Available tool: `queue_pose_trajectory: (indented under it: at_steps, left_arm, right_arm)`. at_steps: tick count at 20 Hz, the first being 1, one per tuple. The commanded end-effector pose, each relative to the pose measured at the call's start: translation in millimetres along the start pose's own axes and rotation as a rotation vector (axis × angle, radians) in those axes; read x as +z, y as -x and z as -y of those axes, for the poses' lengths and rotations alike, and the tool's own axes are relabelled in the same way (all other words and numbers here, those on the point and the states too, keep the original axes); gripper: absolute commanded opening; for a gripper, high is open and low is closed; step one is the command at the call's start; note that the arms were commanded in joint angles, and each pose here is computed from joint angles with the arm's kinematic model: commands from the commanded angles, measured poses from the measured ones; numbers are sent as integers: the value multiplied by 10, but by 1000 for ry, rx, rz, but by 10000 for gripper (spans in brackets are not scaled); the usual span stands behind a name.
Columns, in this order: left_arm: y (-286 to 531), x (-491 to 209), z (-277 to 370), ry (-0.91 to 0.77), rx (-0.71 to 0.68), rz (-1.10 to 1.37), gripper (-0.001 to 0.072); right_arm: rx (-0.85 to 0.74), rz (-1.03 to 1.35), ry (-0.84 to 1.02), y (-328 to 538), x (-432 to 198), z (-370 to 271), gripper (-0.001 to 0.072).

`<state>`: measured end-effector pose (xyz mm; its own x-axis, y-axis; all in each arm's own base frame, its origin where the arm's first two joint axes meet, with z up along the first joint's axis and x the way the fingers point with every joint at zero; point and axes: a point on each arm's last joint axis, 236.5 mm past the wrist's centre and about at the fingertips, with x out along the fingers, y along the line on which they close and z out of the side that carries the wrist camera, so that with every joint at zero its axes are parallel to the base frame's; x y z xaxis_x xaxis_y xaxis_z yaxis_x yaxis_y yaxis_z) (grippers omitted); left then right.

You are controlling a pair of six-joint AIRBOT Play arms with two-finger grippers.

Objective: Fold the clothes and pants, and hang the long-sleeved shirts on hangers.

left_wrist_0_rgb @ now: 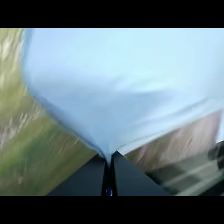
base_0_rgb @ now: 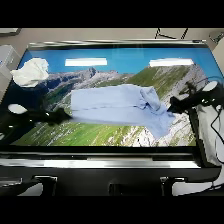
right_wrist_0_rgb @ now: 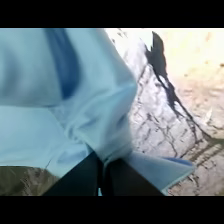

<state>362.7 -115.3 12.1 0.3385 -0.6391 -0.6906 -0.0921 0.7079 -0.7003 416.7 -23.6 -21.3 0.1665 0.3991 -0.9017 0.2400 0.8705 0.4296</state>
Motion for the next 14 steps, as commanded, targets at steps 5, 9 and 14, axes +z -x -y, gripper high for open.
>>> queue_pose_trajectory:
  at_steps: [5, 9, 14]
  left_arm:
    - [4325, 926, 2990, -719, -70, 1275, 21]
    - [4892, 42, 3663, -890, -138, 1423, 21]
    - [5336, -339, 3867, -912, -193, 1601, 21]
  right_arm:
    - [49, 1211, 406, 4236, 200, -1922, 41]
    - [67, 1515, 493, 5284, -1116, -2328, 41]
    - [60, 1678, 450, 5711, -1852, -2313, 41]
